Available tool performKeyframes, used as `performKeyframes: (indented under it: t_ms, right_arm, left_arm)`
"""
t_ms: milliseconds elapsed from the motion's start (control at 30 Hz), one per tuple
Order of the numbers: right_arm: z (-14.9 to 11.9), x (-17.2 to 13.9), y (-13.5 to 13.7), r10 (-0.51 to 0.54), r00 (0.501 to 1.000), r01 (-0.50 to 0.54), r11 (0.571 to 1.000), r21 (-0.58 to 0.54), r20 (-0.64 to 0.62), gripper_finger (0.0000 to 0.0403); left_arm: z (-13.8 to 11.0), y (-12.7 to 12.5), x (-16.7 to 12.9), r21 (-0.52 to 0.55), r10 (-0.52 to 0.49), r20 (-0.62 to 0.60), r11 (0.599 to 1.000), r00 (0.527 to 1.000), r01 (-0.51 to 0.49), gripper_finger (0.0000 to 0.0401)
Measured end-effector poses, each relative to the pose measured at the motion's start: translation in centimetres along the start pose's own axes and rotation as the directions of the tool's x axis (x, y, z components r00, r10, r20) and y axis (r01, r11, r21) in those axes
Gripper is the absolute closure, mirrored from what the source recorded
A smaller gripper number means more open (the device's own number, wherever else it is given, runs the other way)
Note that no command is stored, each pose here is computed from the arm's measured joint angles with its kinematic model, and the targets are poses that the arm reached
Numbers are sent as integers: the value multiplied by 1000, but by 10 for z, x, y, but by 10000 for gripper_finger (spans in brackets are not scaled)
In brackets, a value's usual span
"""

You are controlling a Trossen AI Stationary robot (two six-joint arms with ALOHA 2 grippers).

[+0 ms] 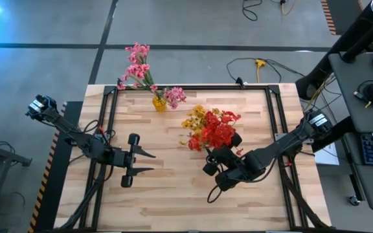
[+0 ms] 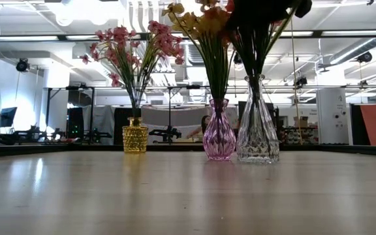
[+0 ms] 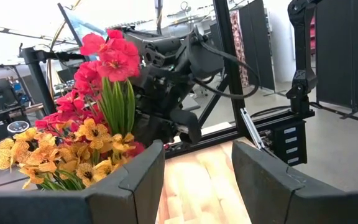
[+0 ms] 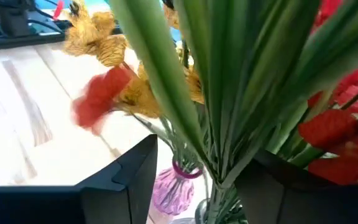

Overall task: Sort flowers into vase by color
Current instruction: Put the red flowers into the transparent vase

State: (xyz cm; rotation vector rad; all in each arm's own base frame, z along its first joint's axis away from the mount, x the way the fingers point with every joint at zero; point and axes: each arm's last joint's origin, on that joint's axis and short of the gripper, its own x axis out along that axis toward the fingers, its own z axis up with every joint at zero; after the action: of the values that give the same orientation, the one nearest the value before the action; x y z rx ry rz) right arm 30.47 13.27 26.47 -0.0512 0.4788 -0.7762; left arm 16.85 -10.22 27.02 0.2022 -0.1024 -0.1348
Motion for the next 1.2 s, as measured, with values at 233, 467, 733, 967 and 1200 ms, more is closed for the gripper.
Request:
performKeyframes:
  t_ms: [233, 467, 733, 967, 1200]
  right_arm:
    - [4, -4, 2, 22, 1000, -22, 1000, 2, -1, 209]
    - [9, -10, 3, 36, 999, -36, 999, 0, 6, 209]
    - [17, -16, 2, 38, 999, -38, 999, -9, 6, 209]
    - [23, -18, 1, 36, 999, -36, 999, -10, 9, 209]
    - [32, -24, -1, 39, 999, -38, 999, -15, 16, 212]
  left_arm:
    - [0, 0, 0, 1, 0, -2, 1000, 1000, 0, 230]
    - [-1, 0, 0, 2, 18, -9, 1000, 1000, -18, 230]
    - [-1, 1, 0, 2, 41, -21, 999, 999, -41, 230]
    - [-2, 1, 0, 3, 40, -23, 999, 999, -40, 230]
    - [-2, 1, 0, 7, 39, -30, 999, 999, -38, 230]
